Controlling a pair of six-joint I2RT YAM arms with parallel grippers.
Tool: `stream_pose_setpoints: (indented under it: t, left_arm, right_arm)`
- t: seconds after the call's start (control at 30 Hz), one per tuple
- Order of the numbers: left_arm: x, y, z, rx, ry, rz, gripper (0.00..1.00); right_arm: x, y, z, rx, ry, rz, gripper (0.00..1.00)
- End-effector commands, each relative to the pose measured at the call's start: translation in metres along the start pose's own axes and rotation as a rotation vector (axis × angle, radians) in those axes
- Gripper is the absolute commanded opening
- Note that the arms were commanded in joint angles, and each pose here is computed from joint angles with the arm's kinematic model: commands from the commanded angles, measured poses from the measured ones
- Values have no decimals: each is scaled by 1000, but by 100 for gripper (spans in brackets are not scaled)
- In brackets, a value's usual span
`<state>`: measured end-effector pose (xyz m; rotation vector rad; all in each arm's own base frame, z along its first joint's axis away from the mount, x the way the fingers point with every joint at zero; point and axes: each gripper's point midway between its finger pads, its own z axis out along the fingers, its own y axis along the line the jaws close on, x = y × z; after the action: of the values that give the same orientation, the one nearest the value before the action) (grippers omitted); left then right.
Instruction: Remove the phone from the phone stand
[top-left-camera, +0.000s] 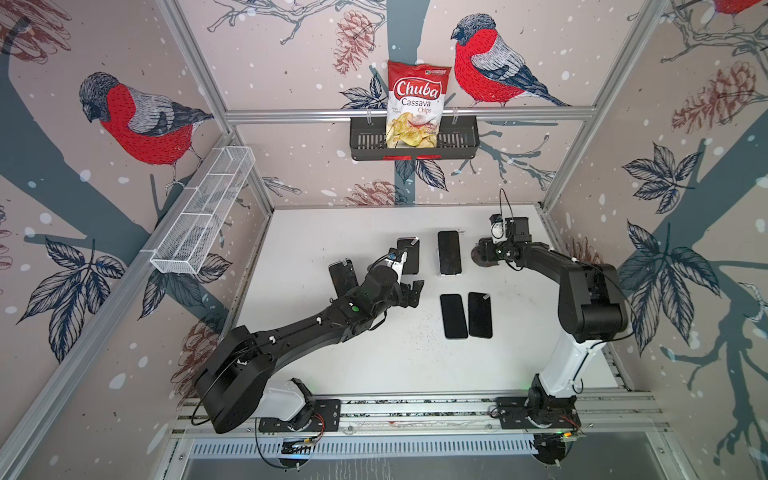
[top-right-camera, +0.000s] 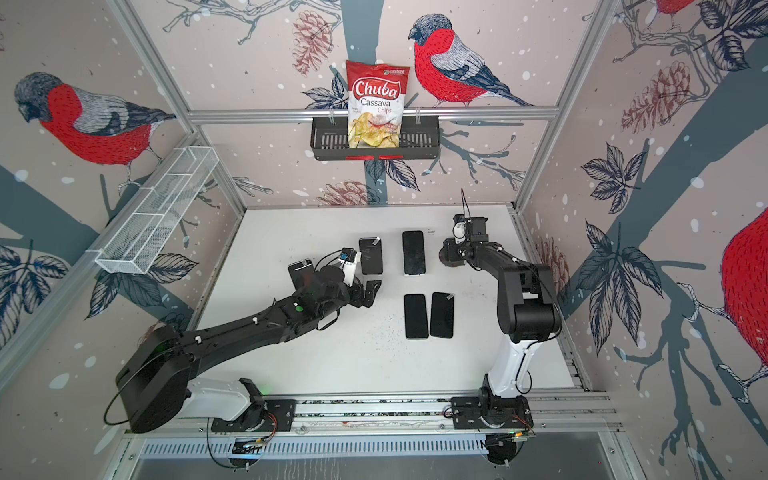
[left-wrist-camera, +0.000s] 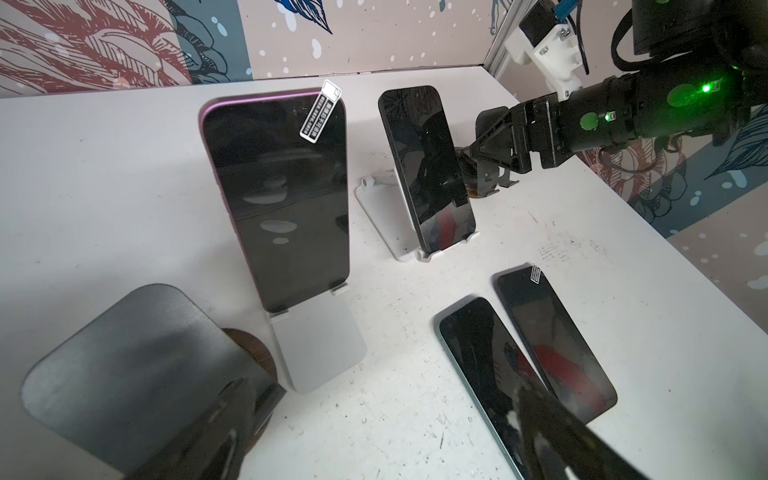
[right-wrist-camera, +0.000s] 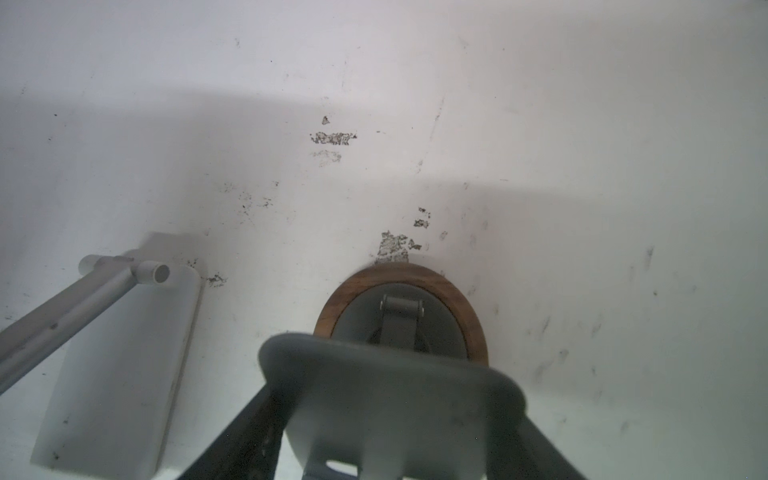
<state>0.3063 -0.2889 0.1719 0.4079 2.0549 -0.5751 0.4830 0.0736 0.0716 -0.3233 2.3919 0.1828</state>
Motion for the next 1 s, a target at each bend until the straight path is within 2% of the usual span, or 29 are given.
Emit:
stream_pose_setpoints:
  t: [0.0,0.1,0.27,0.33,0.5,0.67,0.83,0.97]
  left_arm:
    - [-4,-2,-1,5,-8,-9,96]
    - [-4,-1,-1,3,-9,-12,97]
    - [-4,-2,-1,8,-9,-13,97]
    - [-4,-3,-1,13,-9,-9,96]
    - [-6,-4,-1,8,-6,5,97]
    - [-10,-4,1,4,-14,-25,97]
    - [-9,-8,4,4,-3,-57,97]
    - [-14,-14,5,9,-3,-54,97]
  right_arm:
    - [3,1,3,-9,5,15,78]
    - [-3,-2,0,-3,-13,64,87]
    - [-19,-4,-12,10,-57,110,92]
    - [-28,-13,-22,67,-82,144,94]
    - [-50,-10,-52,67,-147,159,99]
    - [-54,-15,-74,130,-173,223,100]
    - [-41,-16,-102,283,-191,275,99]
    - [-29,-3,-117,265,-197,323,99]
